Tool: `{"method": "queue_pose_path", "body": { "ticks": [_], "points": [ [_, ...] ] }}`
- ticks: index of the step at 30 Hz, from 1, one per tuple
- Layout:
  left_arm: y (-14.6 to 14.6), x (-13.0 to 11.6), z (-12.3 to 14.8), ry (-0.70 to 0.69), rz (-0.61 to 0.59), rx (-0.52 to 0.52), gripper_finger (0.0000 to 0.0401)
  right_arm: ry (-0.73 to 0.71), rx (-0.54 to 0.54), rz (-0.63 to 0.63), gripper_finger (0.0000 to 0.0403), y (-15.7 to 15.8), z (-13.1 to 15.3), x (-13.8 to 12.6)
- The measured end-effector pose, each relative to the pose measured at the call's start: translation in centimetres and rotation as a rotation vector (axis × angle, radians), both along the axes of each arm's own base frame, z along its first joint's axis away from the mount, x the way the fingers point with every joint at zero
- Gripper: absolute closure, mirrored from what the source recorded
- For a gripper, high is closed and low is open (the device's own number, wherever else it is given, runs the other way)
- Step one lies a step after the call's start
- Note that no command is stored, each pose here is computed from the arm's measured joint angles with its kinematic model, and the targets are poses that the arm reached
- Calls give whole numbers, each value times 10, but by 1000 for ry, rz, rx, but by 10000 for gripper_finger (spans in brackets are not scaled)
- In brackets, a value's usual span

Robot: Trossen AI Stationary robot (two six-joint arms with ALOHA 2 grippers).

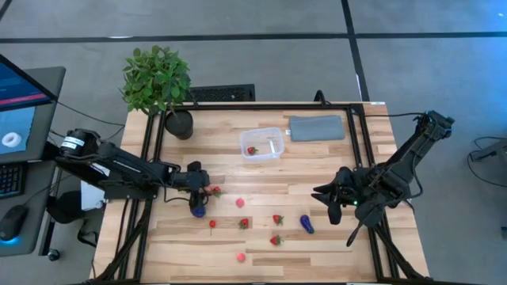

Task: Pick and placing Produce into tupperware
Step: Put the top apricot into the container

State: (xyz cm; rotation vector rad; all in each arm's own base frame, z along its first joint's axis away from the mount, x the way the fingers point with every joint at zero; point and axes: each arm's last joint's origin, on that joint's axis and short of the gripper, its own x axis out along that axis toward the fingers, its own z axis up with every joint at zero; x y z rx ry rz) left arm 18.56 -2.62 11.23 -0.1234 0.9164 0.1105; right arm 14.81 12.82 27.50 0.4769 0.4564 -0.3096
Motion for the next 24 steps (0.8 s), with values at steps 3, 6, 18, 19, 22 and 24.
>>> {"method": "queue_pose_path", "body": {
  "ticks": [3,6,18,19,22,24],
  "points": [
    [0,0,0,1,13,-4,210,4,-4,0,271,0,0,0],
    [0,0,0,1,17,-3,244,6,-7,0,271,0,-1,0],
    [0,0,0,-4,51,-28,292,6,-7,0,271,0,-1,0],
    [0,0,0,-5,54,-31,292,6,-7,0,271,0,-1,0],
    [0,2,2,0,53,-31,292,7,-7,0,271,-1,-1,0],
    [-1,4,4,-2,43,-31,292,6,-7,0,271,0,-1,0]
  ]
}}
